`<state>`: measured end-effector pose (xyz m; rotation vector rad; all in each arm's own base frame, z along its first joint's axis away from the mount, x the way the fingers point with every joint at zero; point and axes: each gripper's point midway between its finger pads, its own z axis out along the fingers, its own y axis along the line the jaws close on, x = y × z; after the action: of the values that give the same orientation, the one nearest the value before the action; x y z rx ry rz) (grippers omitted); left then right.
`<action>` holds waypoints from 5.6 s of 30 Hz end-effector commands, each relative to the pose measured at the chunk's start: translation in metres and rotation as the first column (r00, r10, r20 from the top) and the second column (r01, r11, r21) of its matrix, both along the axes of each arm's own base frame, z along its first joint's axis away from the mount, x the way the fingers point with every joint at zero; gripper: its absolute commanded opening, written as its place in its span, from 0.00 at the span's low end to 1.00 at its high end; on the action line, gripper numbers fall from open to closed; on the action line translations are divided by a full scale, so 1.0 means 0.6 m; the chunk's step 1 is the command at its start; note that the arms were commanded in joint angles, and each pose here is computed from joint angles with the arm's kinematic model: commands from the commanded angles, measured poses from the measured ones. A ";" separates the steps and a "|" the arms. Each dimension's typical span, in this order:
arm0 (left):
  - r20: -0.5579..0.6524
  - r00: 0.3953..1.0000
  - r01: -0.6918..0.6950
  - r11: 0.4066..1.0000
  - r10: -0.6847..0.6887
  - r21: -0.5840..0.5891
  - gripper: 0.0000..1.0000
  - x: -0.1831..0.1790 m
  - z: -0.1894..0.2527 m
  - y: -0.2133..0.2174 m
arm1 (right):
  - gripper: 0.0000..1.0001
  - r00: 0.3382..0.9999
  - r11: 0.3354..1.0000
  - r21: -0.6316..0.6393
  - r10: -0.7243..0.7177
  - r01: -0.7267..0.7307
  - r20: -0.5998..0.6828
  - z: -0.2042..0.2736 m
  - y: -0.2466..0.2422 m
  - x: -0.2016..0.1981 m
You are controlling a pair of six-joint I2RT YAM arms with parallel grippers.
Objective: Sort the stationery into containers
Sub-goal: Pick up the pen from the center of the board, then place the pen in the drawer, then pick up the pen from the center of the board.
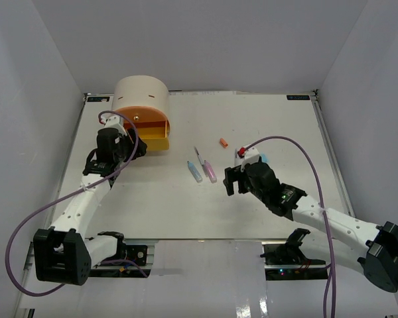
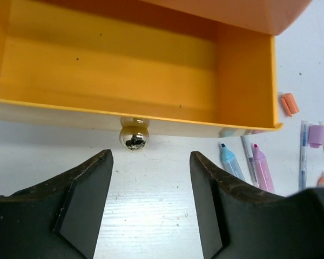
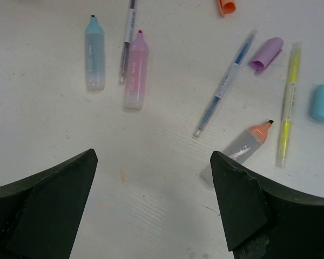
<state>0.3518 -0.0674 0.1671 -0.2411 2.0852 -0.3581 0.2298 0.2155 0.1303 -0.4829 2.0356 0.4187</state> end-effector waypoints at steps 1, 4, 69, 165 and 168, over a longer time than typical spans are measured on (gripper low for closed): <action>0.048 0.999 0.018 1.000 -0.018 -0.016 0.71 -0.020 0.064 -0.005 | 0.92 0.988 0.988 -0.011 -0.157 0.157 -0.004 0.018 -0.033 0.035; 0.069 0.997 0.033 0.999 -0.033 0.000 0.83 -0.035 0.085 -0.002 | 0.94 0.968 0.969 -0.053 -0.244 0.241 -0.057 -0.001 -0.068 0.055; 0.124 0.920 0.387 0.810 -0.372 -0.441 0.89 -0.063 0.249 -0.249 | 0.10 0.978 0.967 0.161 0.187 -0.200 0.089 0.150 0.062 0.102; 0.096 0.987 0.143 0.969 -0.126 -0.201 0.98 -0.023 0.243 -0.047 | 0.21 0.869 0.880 -0.283 -0.446 0.381 -0.217 -0.174 -0.055 0.143; 0.087 0.979 0.198 0.954 -0.183 -0.225 0.98 -0.029 0.244 -0.086 | 0.12 0.863 0.869 -0.268 -0.471 0.417 -0.185 -0.152 -0.069 0.140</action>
<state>0.3475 -0.0881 0.2908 -0.2528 2.0256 -0.5943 0.3110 0.1898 0.0226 -0.1497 2.4163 0.0207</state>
